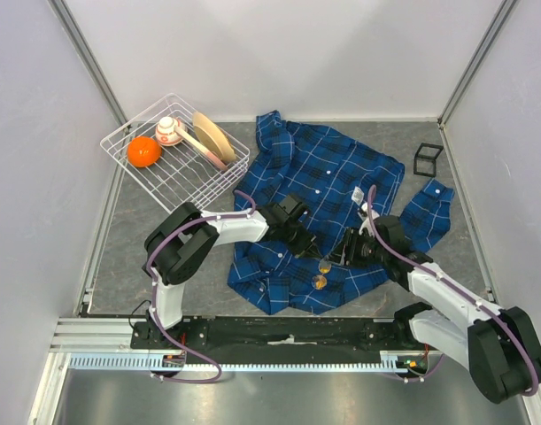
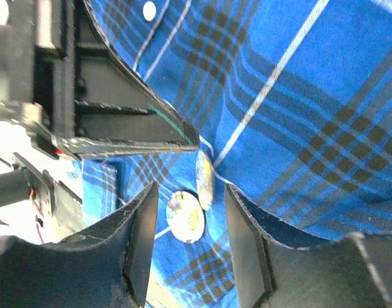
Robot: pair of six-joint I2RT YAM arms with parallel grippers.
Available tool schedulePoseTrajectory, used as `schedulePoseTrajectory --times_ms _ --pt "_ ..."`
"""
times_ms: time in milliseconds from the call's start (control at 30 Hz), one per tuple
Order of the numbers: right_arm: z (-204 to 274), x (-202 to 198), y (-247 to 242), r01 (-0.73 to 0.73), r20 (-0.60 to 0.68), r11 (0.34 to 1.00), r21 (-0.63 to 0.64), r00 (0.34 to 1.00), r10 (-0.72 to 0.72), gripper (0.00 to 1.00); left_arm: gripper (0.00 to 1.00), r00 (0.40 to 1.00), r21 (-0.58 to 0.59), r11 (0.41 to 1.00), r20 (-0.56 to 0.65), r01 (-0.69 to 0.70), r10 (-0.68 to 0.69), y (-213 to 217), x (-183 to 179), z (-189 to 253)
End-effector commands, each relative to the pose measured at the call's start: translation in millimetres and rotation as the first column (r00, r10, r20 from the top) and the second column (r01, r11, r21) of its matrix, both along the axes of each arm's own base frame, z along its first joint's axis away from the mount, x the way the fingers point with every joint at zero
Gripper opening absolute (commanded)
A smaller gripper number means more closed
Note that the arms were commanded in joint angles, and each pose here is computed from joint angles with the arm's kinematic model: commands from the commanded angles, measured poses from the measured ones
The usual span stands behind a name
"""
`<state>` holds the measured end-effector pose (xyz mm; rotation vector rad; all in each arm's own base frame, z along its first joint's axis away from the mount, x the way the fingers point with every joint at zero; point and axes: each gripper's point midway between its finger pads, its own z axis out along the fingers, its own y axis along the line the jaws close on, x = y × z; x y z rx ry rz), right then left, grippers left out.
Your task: Remove the brooch from the garment
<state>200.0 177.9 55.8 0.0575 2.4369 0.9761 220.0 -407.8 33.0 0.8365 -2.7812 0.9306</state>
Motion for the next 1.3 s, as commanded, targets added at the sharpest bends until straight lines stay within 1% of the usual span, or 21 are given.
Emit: schedulePoseTrajectory --times_ms 0,67,200,333,367,400,433,500,533,567,600,733,800,900,967,1033,1100,1133,1200,1233,1267 --pt "28 23 -6 0.084 0.055 0.996 -0.015 0.995 -0.083 0.54 0.05 0.992 0.022 0.998 0.115 0.052 -0.054 1 10 15" --pt "28 26 -11 0.109 0.054 0.994 -0.026 0.993 -0.108 0.52 0.02 0.984 0.033 0.997 0.164 0.067 -0.072 3 14 20" --pt "24 30 -18 0.137 0.033 0.990 -0.025 0.990 -0.136 0.49 0.02 0.964 0.060 0.994 0.243 0.093 -0.104 8 21 28" --pt "15 28 -16 0.094 0.012 0.995 -0.043 0.996 -0.094 0.46 0.02 0.933 0.060 0.986 0.320 0.156 -0.167 7 20 39" --pt "14 26 -14 0.076 0.004 0.996 -0.038 0.997 -0.076 0.46 0.02 0.904 0.074 0.979 0.376 0.187 -0.202 7 21 41" --pt "11 25 -13 0.063 -0.004 0.997 -0.039 0.998 -0.063 0.46 0.04 0.886 0.076 0.976 0.410 0.204 -0.217 7 21 44" --pt "8 24 -12 0.053 -0.011 0.998 -0.037 0.999 -0.053 0.46 0.05 0.857 0.050 0.974 0.467 0.221 -0.218 5 22 58" --pt "2 19 -7 0.015 -0.040 1.000 -0.022 0.999 -0.016 0.46 0.10 0.814 0.006 0.962 0.530 0.274 -0.236 2 17 62" --pt "2 17 -4 0.002 -0.048 1.000 -0.008 0.999 -0.002 0.45 0.14 0.804 -0.018 0.953 0.542 0.301 -0.244 0 13 66" --pt "0 17 -2 -0.005 -0.047 1.000 0.008 0.999 0.006 0.45 0.22 0.789 -0.030 0.943 0.556 0.332 -0.260 -1 9 66" --pt "0 13 2 -0.026 -0.057 0.999 0.030 0.998 0.028 0.43 0.25 0.782 -0.051 0.938 0.569 0.344 -0.256 -5 9 68" --pt "1 9 9 -0.057 -0.040 0.996 0.063 0.997 0.059 0.35 0.45 0.806 -0.110 0.931 0.542 0.348 -0.238 -8 1 61" --pt "4 11 10 -0.077 -0.004 0.995 0.066 0.997 0.078 0.31 0.55 0.844 -0.122 0.942 0.491 0.311 -0.215 -5 -3 56" --pt "5 9 11 -0.087 0.016 0.994 0.067 0.996 0.086 0.27 0.63 0.890 -0.135 0.955 0.415 0.266 -0.189 -7 -3 56" --pt "4 8 11 -0.087 0.018 0.994 0.068 0.996 0.086 0.26 0.72 0.918 -0.142 0.962 0.358 0.233 -0.170 -8 -5 56" --pt "3 6 11 -0.095 0.015 0.993 0.073 0.995 0.094 0.26 0.73 0.955 -0.129 0.975 0.261 0.182 -0.144 -5 -9 51" --pt "2 5 11 -0.098 0.022 0.993 0.071 0.995 0.097 0.26 0.73 0.973 -0.128 0.980 0.192 0.156 -0.130 -5 -12 43" --pt "1 4 10 -0.097 0.021 0.993 0.068 0.995 0.096 0.24 0.68 0.986 -0.144 0.981 0.126 0.128 -0.110 -6 -17 42" --pt "1 3 10 -0.095 0.024 0.993 0.065 0.995 0.094 0.21 0.61 0.995 -0.152 0.984 0.047 0.092 -0.086 -7 -23 35" --pt "0 2 10 -0.095 0.024 0.993 0.064 0.995 0.094 0.17 0.57 0.998 -0.158 0.986 -0.022 0.054 -0.058 -6 -28 33" --pt "1 3 9 -0.092 0.033 0.994 0.062 0.995 0.090 0.14 0.57 0.998 -0.168 0.985 -0.035 0.041 -0.048 -7 -28 34"
